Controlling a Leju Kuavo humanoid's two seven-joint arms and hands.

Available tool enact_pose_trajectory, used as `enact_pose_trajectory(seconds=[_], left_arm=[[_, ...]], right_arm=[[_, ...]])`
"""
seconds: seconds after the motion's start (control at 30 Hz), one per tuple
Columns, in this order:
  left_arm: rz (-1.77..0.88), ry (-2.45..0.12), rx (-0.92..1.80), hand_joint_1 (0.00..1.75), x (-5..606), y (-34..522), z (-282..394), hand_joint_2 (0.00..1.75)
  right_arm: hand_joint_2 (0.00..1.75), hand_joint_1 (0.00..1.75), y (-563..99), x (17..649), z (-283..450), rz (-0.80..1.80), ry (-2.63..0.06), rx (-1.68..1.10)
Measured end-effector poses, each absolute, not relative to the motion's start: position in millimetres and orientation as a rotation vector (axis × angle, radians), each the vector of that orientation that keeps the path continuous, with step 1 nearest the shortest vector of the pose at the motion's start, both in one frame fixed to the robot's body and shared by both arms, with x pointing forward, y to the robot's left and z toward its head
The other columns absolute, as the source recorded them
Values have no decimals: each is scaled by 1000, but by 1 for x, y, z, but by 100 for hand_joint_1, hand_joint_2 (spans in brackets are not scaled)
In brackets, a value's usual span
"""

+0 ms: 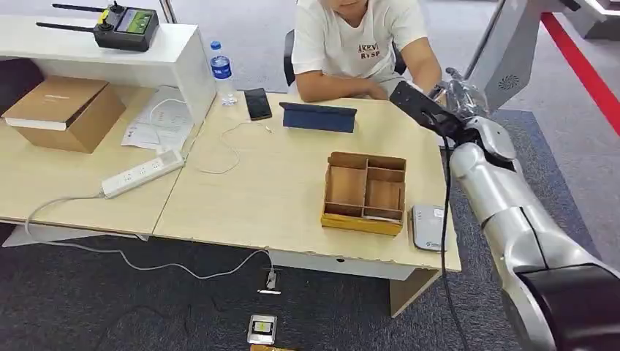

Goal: Pass the card to the sensor for recognition and then transmit it.

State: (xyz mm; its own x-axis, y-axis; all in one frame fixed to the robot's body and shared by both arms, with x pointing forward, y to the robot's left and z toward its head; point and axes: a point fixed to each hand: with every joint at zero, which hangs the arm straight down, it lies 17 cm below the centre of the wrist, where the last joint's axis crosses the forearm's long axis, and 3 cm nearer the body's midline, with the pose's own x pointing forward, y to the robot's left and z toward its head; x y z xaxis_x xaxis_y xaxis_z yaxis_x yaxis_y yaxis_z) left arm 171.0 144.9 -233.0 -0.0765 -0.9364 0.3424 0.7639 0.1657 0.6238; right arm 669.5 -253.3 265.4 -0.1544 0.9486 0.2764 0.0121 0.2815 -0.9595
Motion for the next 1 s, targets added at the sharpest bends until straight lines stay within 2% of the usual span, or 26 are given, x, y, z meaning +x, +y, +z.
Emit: enact_pose_trajectory(seconds=[0.77, 1.0], left_arm=[[-1411, -824, 270, 0, 172, 147, -233, 0], [-1390, -808, 281, 0, 173, 150, -234, 0]], right_arm=[[0, 0, -245, 669, 276, 1077, -1540, -972], [0, 0, -221, 662, 281, 1035, -1672, -778]])
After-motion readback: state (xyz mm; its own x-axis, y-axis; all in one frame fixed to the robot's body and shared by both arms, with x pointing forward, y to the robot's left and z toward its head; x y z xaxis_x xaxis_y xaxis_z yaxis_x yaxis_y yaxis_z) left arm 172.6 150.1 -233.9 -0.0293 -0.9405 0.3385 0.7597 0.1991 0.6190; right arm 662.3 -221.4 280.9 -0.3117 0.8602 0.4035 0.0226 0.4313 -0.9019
